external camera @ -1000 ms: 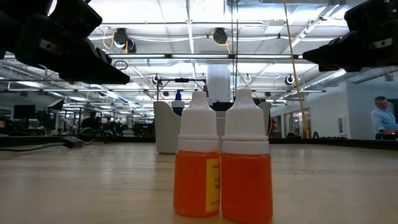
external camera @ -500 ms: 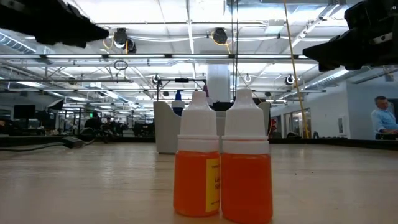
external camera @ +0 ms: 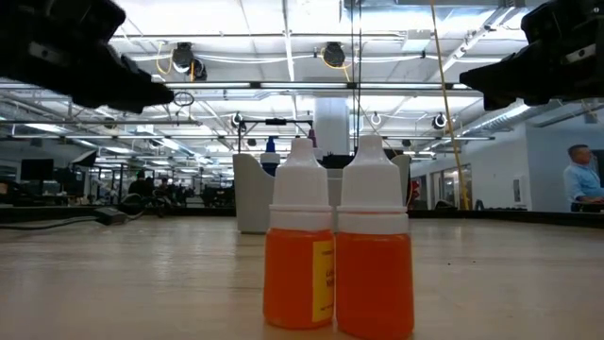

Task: Pick & Place food coloring
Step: Put the small orange food coloring bottle into the gray bin

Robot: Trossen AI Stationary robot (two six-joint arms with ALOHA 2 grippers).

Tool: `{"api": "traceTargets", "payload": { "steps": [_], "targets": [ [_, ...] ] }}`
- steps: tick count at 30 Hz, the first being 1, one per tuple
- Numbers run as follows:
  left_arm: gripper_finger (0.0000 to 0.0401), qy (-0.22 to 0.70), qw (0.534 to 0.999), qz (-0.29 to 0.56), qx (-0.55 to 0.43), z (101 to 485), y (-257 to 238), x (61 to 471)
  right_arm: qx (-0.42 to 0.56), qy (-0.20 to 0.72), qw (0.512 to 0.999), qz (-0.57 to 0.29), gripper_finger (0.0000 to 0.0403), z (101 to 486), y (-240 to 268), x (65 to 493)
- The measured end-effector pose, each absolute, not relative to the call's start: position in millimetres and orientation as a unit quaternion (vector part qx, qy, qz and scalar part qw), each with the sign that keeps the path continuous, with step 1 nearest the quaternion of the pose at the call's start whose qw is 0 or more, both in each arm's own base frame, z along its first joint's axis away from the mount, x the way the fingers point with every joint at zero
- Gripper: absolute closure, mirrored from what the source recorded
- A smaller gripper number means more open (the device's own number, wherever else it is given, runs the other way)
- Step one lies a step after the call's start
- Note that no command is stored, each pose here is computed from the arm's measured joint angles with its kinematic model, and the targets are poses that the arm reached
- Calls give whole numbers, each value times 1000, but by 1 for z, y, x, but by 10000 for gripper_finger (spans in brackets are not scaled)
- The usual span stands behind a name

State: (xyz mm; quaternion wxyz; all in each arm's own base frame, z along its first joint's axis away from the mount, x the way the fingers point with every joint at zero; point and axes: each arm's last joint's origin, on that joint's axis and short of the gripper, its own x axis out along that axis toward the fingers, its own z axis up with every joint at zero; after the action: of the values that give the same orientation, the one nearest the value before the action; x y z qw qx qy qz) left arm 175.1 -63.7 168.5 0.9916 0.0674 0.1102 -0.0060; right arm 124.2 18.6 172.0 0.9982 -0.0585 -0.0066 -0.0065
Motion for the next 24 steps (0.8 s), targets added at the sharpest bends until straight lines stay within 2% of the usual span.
{"api": "traceTargets", "payload": {
  "steps": [8,17,24],
  "targets": [
    [396,66,997,1,35,143,-60,154,-59,-5,998,-6,403,172,19,125],
    [390,66,997,21,35,142,-58,153,-53,-7,999,-8,403,172,19,127],
    [363,67,992,21,103,142,-58,153,-55,12,998,-9,403,167,20,130]
  ]
}}
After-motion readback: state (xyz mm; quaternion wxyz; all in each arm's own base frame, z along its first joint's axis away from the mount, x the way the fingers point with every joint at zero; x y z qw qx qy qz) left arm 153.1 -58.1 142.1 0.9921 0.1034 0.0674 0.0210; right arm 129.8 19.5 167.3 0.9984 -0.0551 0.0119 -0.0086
